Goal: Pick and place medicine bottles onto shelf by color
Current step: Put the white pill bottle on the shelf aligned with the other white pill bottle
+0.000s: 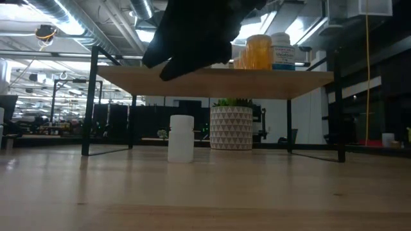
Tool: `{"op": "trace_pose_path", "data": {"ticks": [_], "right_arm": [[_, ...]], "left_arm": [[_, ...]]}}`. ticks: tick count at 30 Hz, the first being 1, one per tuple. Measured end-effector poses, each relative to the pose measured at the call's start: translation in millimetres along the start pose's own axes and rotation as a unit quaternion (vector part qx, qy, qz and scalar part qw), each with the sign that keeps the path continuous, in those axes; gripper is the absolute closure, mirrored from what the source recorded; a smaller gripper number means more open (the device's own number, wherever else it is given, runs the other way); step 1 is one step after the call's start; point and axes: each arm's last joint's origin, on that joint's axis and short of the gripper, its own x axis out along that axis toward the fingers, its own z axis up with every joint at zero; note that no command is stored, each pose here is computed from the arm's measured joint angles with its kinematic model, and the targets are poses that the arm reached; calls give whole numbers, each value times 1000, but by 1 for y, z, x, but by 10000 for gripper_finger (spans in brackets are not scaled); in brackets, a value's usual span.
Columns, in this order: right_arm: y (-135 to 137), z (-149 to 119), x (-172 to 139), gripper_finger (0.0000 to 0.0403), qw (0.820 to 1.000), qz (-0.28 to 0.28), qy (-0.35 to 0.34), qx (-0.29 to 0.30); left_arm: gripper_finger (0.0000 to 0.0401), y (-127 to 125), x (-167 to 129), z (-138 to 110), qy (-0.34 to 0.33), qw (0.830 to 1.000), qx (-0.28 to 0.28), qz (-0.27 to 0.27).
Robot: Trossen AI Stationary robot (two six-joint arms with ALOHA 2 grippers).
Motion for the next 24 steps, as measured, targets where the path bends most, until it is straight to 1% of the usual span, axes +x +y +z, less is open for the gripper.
{"op": "trace_pose_path", "data": {"ticks": [5,7,8,11,15,18,22,24], "right_arm": [[2,-10,17,181,1000,-16,19,-8],[5,-8,25,187,1000,-16,19,-5],[9,-5,26,189,1000,-16,20,-13],[20,8,19,195,998,-25,27,-54],[26,15,1,197,990,-77,61,-98],[24,13,-2,198,988,-100,80,-89],[21,12,1,198,991,-88,86,-56],[23,12,1,198,992,-71,93,-55]], "left_arm": [[164,0,0,0,0,1000,0,0],[164,0,0,0,0,1000,0,0],[164,0,0,0,0,1000,0,0],[164,0,0,0,0,1000,0,0],[164,0,0,0,0,1000,0,0],[164,0,0,0,0,1000,0,0],[164,0,0,0,0,1000,0,0],[164,0,0,0,0,1000,0,0]]}}
